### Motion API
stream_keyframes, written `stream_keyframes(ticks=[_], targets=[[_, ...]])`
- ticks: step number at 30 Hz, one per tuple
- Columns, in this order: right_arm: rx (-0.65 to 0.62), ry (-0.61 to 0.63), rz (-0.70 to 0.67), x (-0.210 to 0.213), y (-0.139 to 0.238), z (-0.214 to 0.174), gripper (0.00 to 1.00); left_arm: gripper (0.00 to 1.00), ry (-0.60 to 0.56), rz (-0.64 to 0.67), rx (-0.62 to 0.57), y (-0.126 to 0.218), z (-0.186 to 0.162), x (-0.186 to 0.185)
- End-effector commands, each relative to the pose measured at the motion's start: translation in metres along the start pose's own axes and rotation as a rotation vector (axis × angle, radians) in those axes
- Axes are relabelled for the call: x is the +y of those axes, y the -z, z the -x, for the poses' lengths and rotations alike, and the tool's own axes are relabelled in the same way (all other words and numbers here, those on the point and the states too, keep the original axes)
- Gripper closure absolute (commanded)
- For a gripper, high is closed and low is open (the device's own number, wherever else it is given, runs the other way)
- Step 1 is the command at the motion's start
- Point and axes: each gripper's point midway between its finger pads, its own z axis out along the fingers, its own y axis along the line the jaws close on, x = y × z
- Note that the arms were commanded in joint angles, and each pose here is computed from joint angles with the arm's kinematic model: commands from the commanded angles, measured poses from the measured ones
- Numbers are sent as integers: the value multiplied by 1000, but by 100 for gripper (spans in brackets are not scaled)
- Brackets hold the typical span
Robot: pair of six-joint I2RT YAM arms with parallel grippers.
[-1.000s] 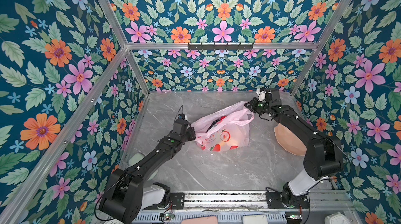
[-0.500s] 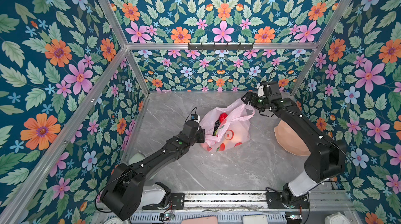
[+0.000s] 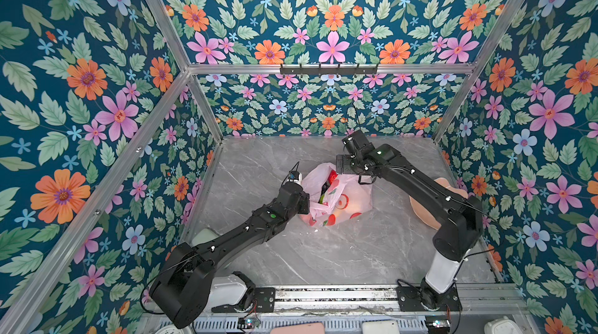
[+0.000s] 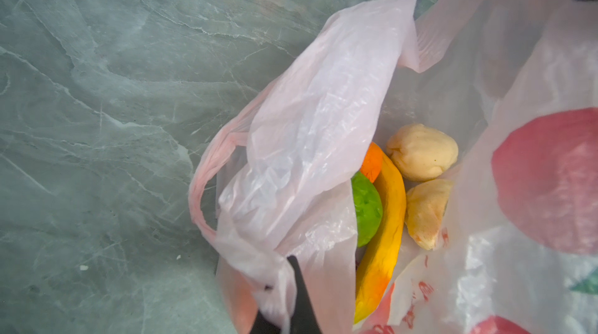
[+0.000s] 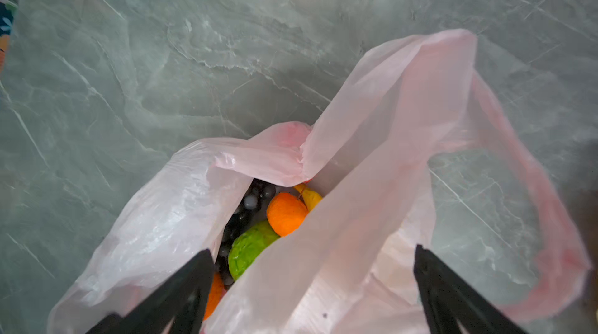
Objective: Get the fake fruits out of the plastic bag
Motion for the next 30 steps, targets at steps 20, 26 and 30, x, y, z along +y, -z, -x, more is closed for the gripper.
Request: stream_keyframes(ticks=[20, 26, 30], targets=[[4, -397, 542, -56, -17, -71, 100, 77, 204, 7, 26, -15, -29, 17], [-52, -373, 502, -68, -10, -75, 100, 33, 75, 112, 79, 11, -22, 33], [-56, -347, 490, -70, -8, -75, 100, 15, -35, 189, 110, 30, 4, 36]])
